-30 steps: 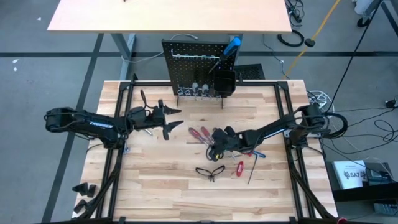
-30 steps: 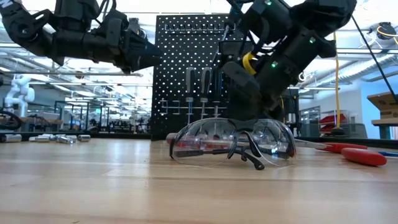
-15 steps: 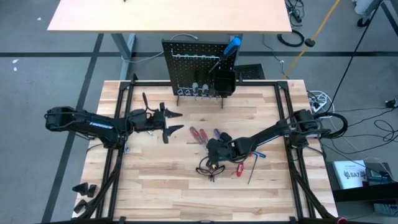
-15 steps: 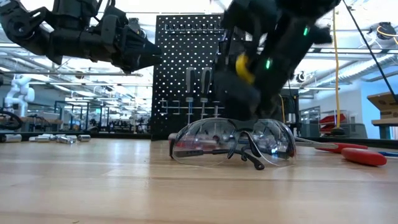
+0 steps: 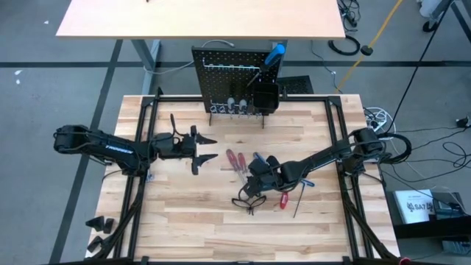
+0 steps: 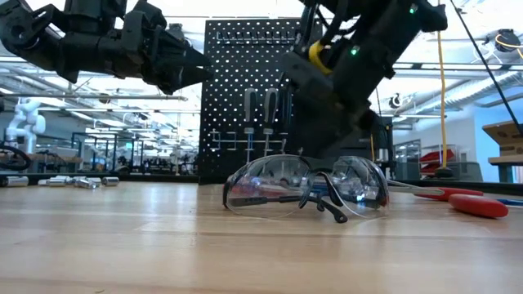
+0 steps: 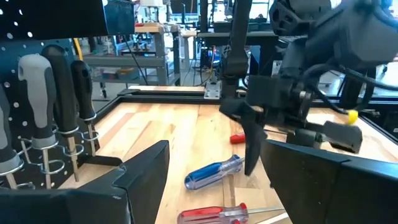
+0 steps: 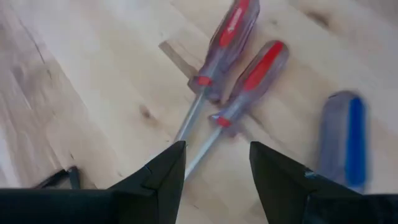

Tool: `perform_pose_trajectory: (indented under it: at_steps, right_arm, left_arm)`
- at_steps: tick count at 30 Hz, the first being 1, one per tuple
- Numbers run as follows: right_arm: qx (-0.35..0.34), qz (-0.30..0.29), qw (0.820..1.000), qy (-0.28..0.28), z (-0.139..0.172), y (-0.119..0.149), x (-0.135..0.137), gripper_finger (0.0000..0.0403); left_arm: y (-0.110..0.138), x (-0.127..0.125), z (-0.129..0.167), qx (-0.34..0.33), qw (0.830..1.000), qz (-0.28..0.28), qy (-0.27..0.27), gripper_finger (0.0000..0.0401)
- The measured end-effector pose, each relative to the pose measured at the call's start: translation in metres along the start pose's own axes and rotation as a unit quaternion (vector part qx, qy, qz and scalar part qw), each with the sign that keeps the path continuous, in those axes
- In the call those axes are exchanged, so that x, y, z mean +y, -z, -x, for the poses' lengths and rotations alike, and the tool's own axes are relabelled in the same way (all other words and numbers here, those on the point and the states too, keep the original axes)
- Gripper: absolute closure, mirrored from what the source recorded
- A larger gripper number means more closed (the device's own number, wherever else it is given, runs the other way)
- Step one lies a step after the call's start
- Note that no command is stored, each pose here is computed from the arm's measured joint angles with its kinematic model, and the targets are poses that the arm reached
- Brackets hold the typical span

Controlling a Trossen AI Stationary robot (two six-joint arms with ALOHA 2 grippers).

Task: Hang tools onto peg board
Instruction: Hang the red screwdriver onto the peg board

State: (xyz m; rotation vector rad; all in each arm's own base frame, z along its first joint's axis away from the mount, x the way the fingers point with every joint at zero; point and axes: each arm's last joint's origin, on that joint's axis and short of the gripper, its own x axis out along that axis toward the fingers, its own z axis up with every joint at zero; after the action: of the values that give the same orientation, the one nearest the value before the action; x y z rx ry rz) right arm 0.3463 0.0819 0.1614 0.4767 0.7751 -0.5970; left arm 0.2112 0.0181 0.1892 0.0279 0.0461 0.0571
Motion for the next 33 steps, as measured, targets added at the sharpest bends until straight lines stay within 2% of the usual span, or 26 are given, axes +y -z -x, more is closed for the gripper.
perform_pose_trajectory:
  at_steps: [16,26,33]
  right_arm:
    - [0.001,-0.013,0.999,0.030,-0.036,0.011,-0.004,0.0232]
    - [-0.007,-0.020,0.999,0.027,-0.045,0.012,-0.004,0.0232]
    - [0.018,-0.016,0.999,0.035,-0.049,0.018,-0.006,0.0232]
  left_arm:
    - [0.001,-0.004,0.000,0.005,1.000,0.016,0.009,0.0141]
    - [0.001,-0.006,0.000,0.005,1.000,0.012,0.012,0.0141]
    - [0.001,-0.006,0.000,0.005,1.000,0.012,0.011,0.0141]
